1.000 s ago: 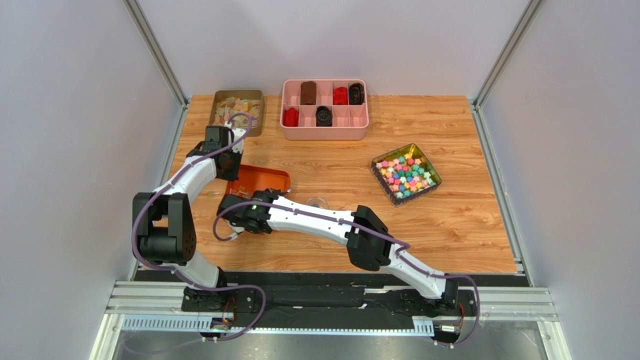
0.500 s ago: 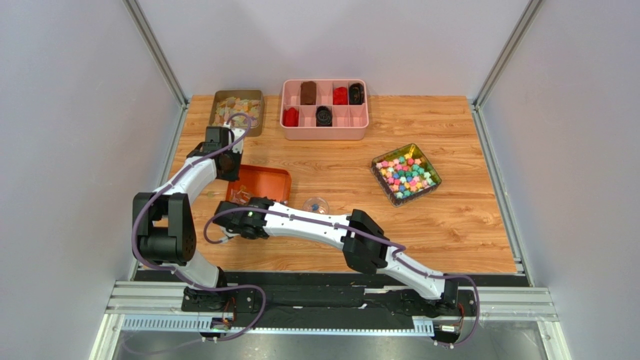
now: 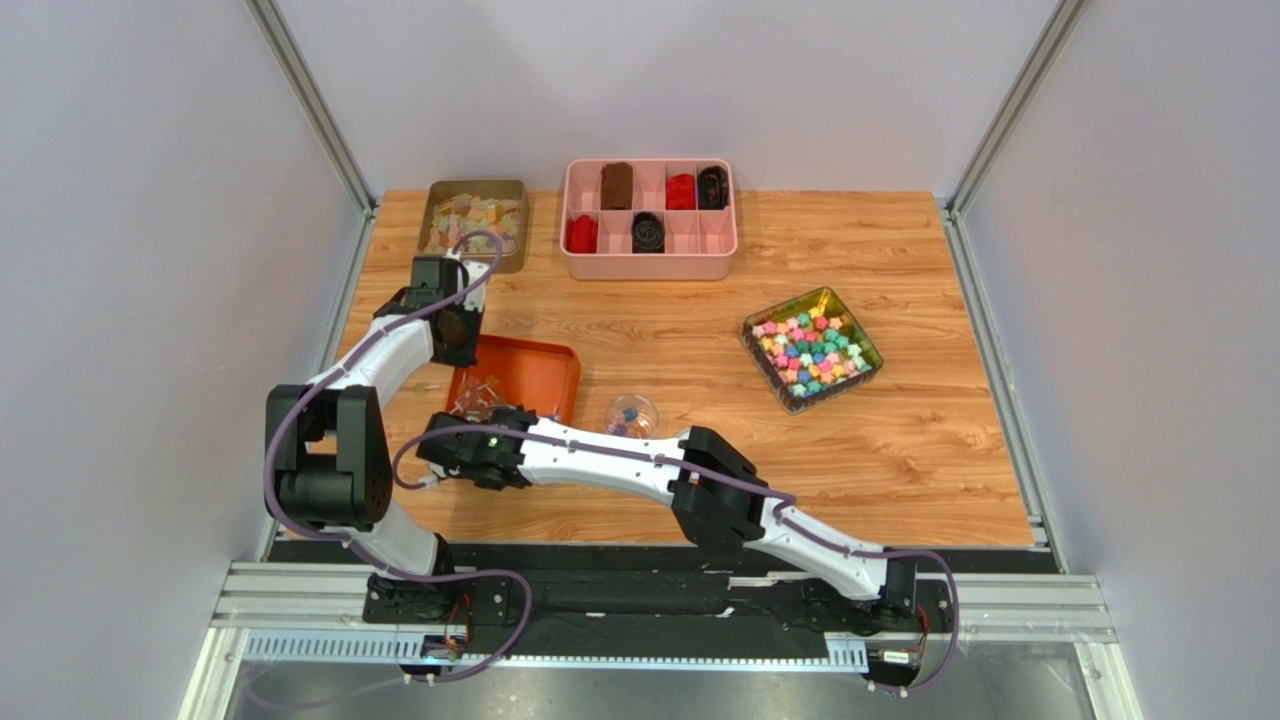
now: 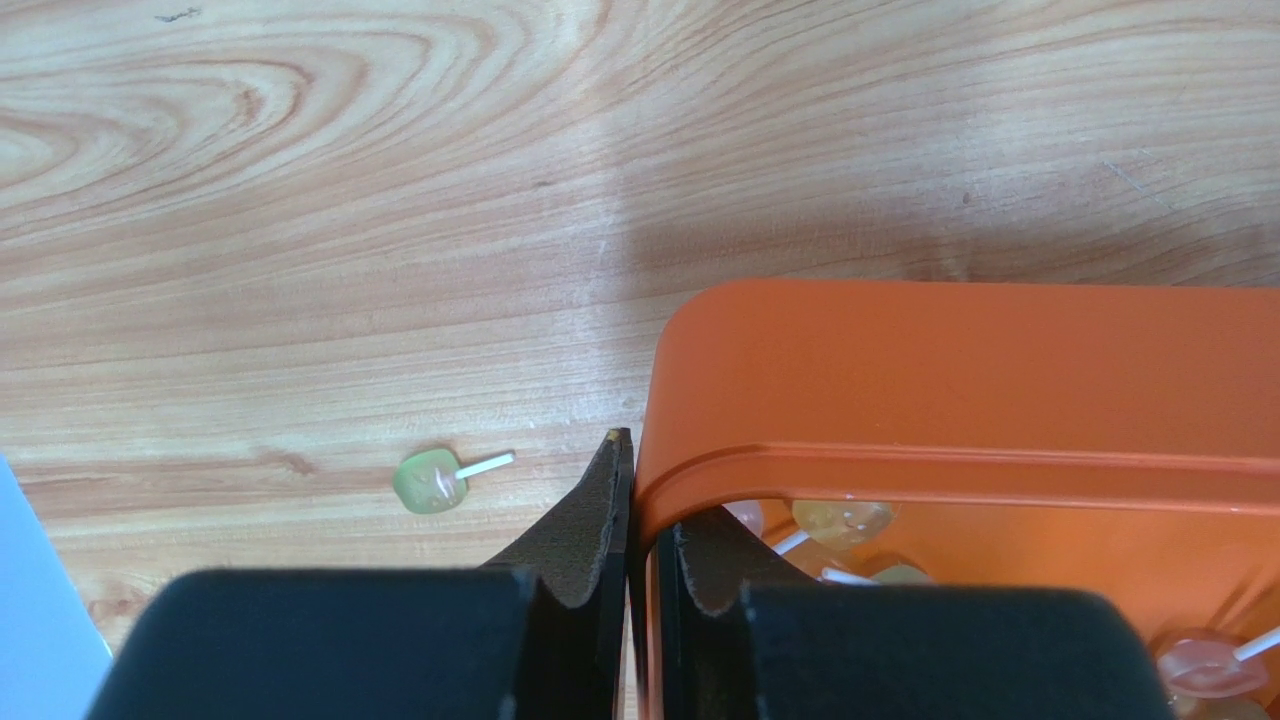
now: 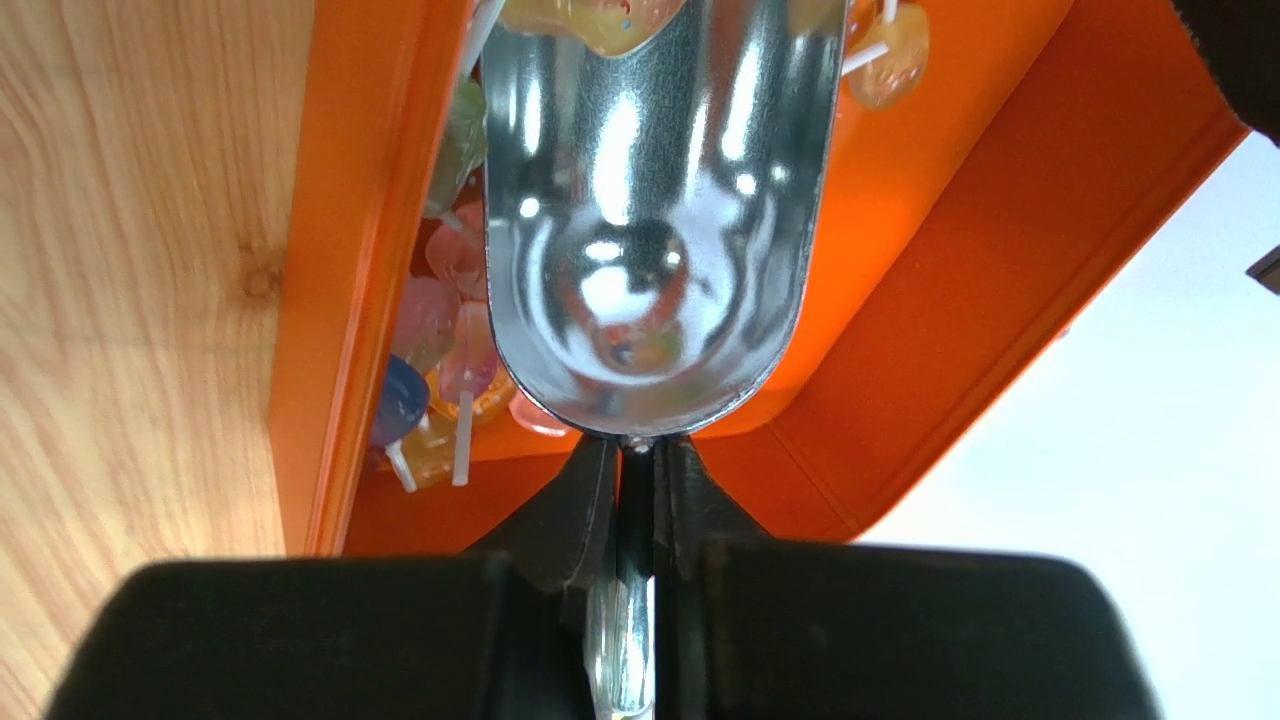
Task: Pack the candies
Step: Scoop the fake candies from the storage box.
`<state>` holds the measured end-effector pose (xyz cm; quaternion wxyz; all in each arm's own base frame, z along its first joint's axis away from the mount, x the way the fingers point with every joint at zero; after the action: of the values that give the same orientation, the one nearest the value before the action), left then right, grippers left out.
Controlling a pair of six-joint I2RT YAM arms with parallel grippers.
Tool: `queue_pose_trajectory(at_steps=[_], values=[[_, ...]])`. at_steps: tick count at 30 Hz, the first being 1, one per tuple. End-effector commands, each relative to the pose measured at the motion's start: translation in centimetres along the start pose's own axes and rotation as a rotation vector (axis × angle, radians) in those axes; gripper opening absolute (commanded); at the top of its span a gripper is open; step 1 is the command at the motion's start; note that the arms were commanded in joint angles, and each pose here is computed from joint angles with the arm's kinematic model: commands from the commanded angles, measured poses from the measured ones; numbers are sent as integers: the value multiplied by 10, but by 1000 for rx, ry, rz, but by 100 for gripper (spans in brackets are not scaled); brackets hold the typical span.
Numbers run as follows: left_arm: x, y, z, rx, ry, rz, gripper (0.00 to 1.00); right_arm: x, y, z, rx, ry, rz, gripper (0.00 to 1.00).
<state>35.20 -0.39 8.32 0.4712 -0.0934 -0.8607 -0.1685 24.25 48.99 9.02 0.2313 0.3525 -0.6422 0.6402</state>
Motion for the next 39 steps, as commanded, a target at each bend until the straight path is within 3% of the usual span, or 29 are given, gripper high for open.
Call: queue_pose_trajectory(at_steps=[1,28,39], values=[[13,4,-32,40,-130,-15,0,-16,33,-23,-96,-110,-150,0],[5,3,-26,30,-101,-11,0,3,40,-24,-344,-287,-558,0],[2,0,-25,20,-94,10,0,-5,15,-9,-314,-266,-469,0]])
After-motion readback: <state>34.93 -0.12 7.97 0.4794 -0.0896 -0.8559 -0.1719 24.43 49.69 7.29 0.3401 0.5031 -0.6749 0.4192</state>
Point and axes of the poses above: each gripper's point midway between its finger pads, its own x axis back along the fingers, its own y axis along the line the jaws close on, z = x × y, the point moved 2 cm from there along x, back along the fingers, and after that the axes turned 11 degrees about -x, right-handed, at the moved point
